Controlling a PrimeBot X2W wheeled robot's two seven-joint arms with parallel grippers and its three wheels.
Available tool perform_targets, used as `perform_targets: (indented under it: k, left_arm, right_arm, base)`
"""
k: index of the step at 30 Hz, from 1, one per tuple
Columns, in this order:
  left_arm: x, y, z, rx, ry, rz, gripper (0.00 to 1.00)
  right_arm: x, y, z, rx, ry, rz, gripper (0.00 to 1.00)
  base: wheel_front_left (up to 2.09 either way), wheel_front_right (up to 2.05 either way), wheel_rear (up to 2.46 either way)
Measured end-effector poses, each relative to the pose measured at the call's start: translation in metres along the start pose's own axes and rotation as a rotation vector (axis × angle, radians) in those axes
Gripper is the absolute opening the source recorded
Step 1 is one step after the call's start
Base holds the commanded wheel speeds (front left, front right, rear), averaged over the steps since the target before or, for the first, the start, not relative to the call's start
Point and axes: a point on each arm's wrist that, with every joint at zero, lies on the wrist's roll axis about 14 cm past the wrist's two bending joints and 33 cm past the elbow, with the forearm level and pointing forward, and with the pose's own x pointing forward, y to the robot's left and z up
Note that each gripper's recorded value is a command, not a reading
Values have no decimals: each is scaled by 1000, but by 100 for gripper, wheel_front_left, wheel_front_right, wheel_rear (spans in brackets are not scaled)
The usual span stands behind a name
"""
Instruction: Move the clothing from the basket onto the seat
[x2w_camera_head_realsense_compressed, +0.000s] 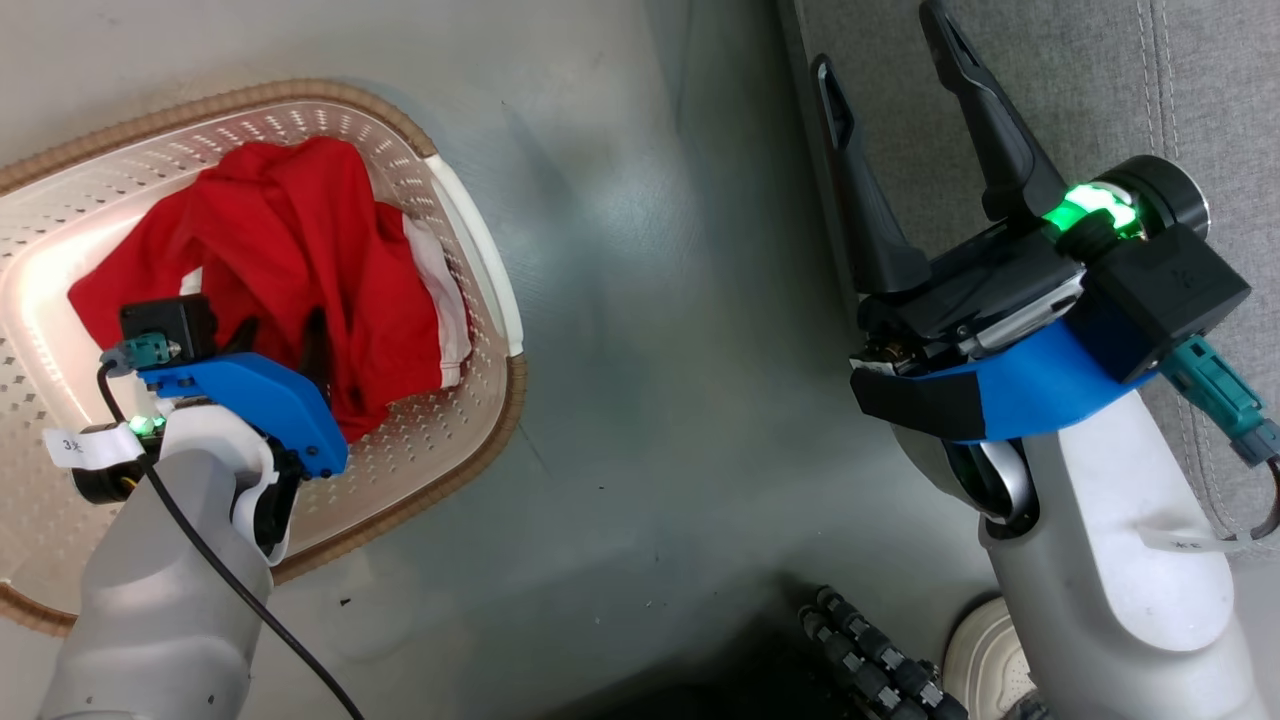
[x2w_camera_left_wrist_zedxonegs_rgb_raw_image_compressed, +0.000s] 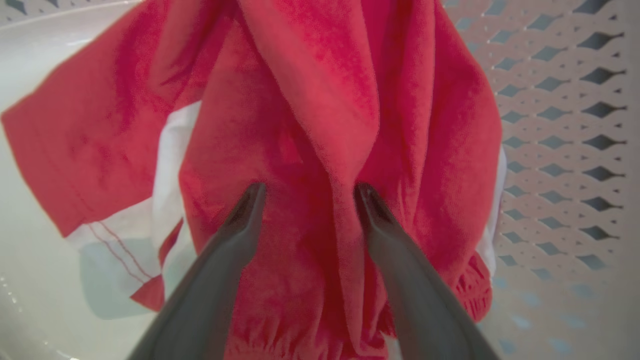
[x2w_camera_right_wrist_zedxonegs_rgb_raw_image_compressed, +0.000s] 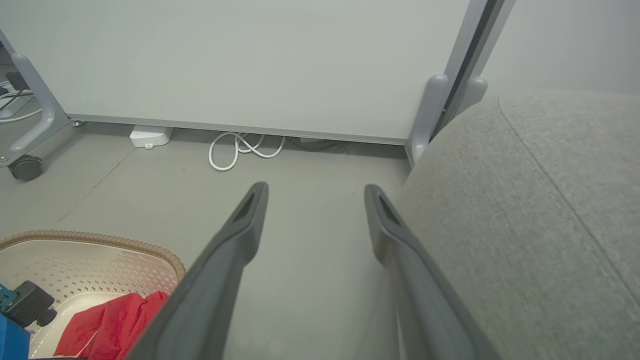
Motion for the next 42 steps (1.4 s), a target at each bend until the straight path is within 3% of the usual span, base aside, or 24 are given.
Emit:
perform_targets:
  k: [5,7,9,30,42]
  left_arm:
    - [9,-10,-3,-12,19,-23,100]
    - [10,-13,-6,-16,32,-30,41]
    - [11,-15,-8,-7,46,-38,0]
    - [-5,-26,-2,3,46,-57,0]
    - [-79,-82,27,111,-87,-131,0]
  right_arm:
    - [0,0,-3,-2,0,3,100]
    - [0,0,-4,-3,2,2,100]
    - [0,0,-4,-3,2,1,100]
    - [3,5,11,6,-28,16,100]
    - [-22,9,62,-15,-65,37,100]
  base:
    - [0,0,0]
    - [0,0,0]
    - [0,0,0]
    - [0,0,0]
    - [0,0,0]
